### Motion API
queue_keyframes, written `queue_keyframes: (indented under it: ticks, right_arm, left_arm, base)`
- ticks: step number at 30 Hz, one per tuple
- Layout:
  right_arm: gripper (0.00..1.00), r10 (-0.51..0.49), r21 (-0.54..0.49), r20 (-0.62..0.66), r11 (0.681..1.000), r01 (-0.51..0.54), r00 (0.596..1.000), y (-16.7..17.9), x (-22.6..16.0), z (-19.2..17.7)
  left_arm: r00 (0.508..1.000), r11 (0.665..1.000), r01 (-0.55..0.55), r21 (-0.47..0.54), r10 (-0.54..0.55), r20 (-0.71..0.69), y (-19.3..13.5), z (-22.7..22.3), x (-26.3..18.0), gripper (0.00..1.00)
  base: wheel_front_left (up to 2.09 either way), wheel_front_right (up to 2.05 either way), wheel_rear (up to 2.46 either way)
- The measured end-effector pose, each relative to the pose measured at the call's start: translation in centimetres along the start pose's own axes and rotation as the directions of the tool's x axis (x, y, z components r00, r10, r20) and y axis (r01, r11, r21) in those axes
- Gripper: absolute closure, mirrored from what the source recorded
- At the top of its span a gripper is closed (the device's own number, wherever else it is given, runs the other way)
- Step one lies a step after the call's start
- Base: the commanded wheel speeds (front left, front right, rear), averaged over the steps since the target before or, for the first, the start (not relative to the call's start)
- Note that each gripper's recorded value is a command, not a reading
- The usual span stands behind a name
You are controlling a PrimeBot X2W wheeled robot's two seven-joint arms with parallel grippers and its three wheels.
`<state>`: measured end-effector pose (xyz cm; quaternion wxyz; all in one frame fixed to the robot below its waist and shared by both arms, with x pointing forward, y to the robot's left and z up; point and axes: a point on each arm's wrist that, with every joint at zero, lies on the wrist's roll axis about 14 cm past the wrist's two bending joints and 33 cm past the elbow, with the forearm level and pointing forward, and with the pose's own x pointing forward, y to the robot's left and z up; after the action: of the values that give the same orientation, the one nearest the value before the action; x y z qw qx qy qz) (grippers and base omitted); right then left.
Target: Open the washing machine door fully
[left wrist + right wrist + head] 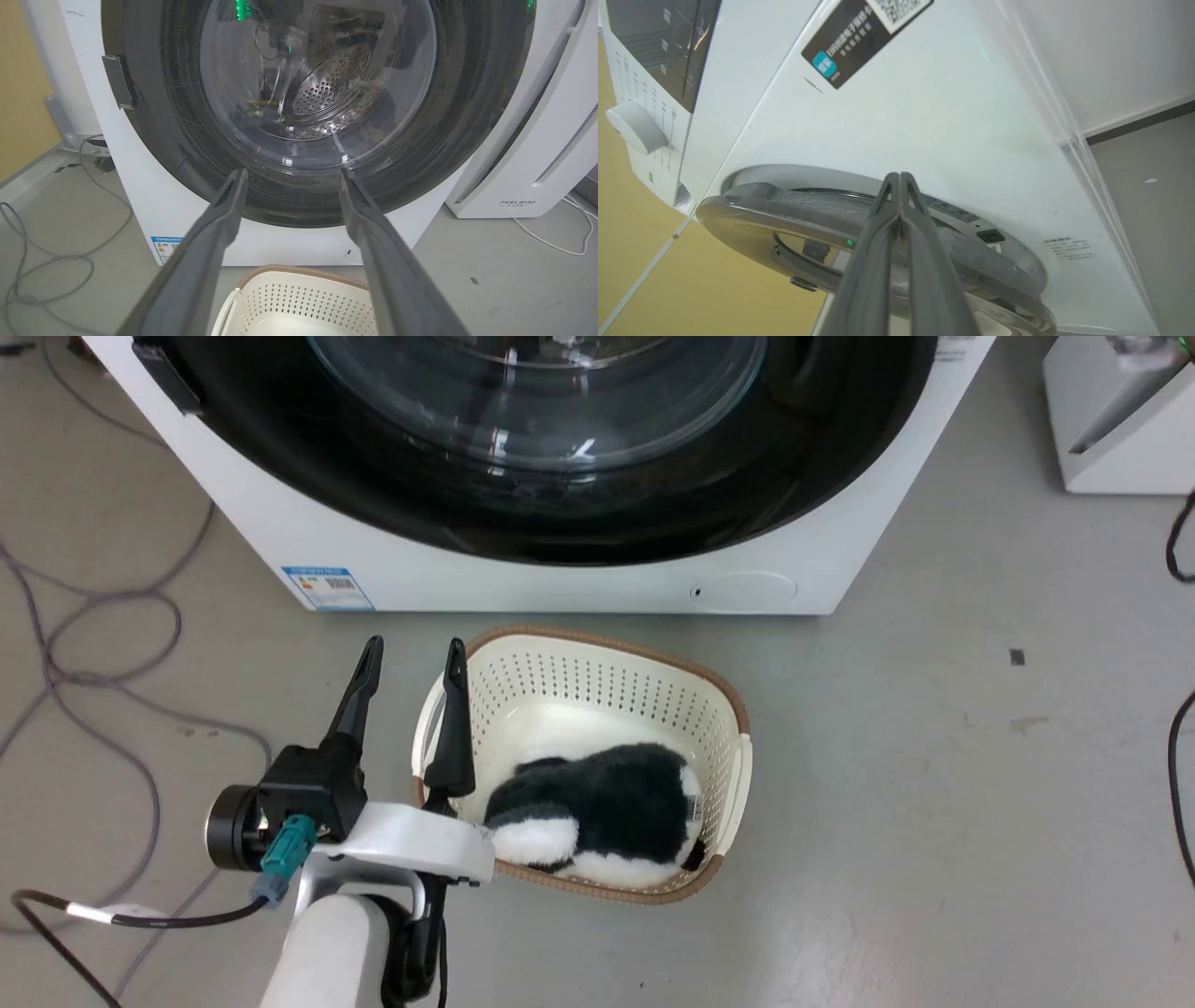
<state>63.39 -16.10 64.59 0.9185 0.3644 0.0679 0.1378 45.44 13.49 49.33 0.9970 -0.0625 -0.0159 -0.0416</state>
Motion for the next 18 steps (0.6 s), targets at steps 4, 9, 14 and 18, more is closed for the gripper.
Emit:
queue_keyframes:
  ticks: [4,9,14,18]
  right_arm:
    - [1.00,0.005,-0.015,-0.127,1.000,-0.007,0.992,0.5,1.3,-2.3]
    - [1.00,0.001,-0.018,-0.222,1.000,-0.005,0.975,0.7,2.6,-4.3]
    - [1.00,0.008,-0.014,-0.278,1.000,-0.012,0.961,1.2,4.0,-5.0]
    - [1.00,0.010,-0.020,-0.339,1.000,-0.017,0.941,1.7,5.0,-6.0]
  left_arm:
    - [1.000,1.000,-0.008,-0.008,0.008,-0.002,0.2,-0.4,0.4,0.00]
    - [1.000,1.000,-0.012,-0.016,0.012,-0.004,0.3,-0.9,0.9,0.00]
    - [1.000,0.999,-0.015,-0.029,0.015,-0.008,0.4,-1.5,1.5,0.00]
    - [1.000,0.999,-0.021,-0.036,0.020,-0.009,0.6,-1.9,1.8,0.00]
  base:
    - [0.00,0.00,0.00]
    - [0.00,0.00,0.00]
    - [0.00,0.00,0.00]
    - [0.00,0.00,0.00]
